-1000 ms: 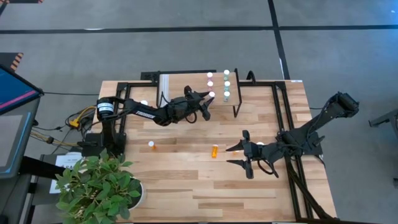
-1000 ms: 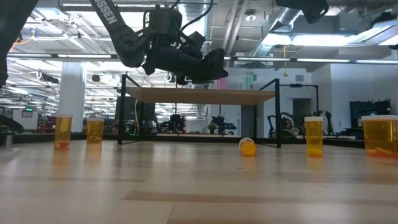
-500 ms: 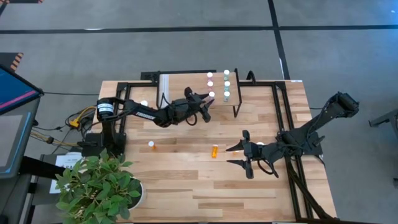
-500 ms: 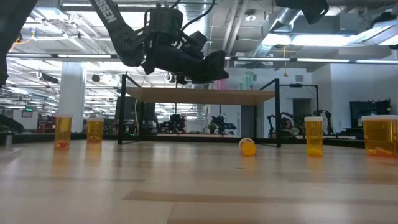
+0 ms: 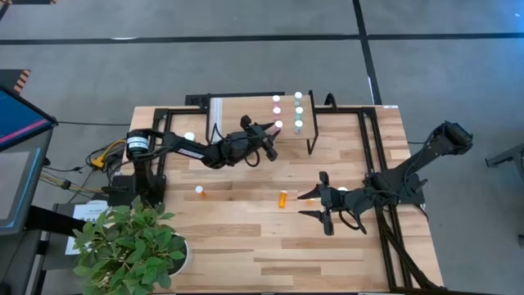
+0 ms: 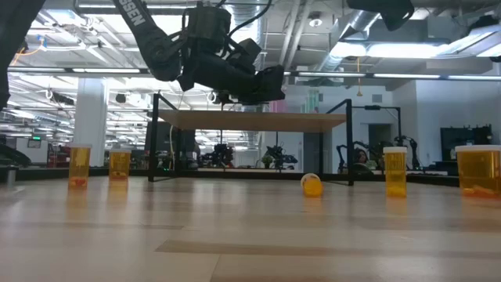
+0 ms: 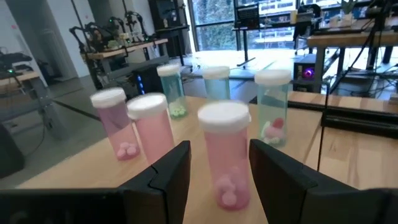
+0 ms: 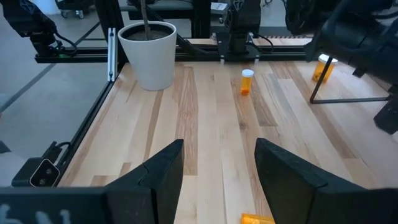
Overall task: Pick and place medicine bottles onto shelf by color
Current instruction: Put the right small orange pill bottle on the shelf
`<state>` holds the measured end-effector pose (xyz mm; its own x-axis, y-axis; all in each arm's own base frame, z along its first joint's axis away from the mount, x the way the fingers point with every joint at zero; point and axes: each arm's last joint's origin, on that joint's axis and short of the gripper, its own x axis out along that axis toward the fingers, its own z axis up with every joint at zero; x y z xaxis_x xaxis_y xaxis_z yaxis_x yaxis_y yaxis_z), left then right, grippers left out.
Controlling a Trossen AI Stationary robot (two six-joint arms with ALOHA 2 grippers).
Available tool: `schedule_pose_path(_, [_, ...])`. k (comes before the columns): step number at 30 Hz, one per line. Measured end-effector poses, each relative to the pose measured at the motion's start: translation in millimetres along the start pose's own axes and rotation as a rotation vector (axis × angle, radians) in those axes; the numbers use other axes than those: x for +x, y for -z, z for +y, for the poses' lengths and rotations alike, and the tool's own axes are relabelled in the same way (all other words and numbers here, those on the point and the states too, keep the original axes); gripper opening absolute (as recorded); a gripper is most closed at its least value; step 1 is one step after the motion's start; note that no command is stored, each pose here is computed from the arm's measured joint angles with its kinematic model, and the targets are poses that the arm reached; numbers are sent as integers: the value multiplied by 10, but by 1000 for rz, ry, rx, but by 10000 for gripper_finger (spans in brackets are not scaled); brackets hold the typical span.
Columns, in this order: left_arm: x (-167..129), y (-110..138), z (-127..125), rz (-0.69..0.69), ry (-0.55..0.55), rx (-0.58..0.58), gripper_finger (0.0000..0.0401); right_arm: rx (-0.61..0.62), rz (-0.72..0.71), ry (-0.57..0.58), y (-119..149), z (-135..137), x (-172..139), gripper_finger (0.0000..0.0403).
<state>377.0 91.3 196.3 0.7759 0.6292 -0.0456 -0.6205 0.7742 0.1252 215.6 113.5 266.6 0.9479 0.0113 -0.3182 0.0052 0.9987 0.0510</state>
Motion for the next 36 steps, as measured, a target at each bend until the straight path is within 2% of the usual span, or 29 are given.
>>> schedule_pose_path(12, [-272, -451, 93, 27, -38, 70, 153, 15, 10, 0, 12, 2, -2, 217])
schedule_pose_path(18, [-711, -1032, 171, -78, 9, 48, 153, 31, 38, 9, 41, -8, -2, 217])
schedule_pose_path(23, [-1118, -1269, 169, -49, 125, 68, 153, 58, 46, 12, 49, -10, -3, 217])
schedule_pose_path(26, [-1320, -1303, 115, -17, 190, 81, 153, 71, 78, 24, 86, -16, 3, 217])
schedule_pose_path(29, [-1521, -1242, 56, -51, 245, 54, 153, 94, 98, 144, 139, -63, -6, 217])
schedule_pose_path(32, [-1714, -1047, 43, -100, 243, 25, 153, 112, 133, 246, 206, -115, -22, 217])
schedule_pose_path(36, [-1927, -757, 159, -183, 222, -79, 153, 153, 178, 275, 265, -140, -39, 217])
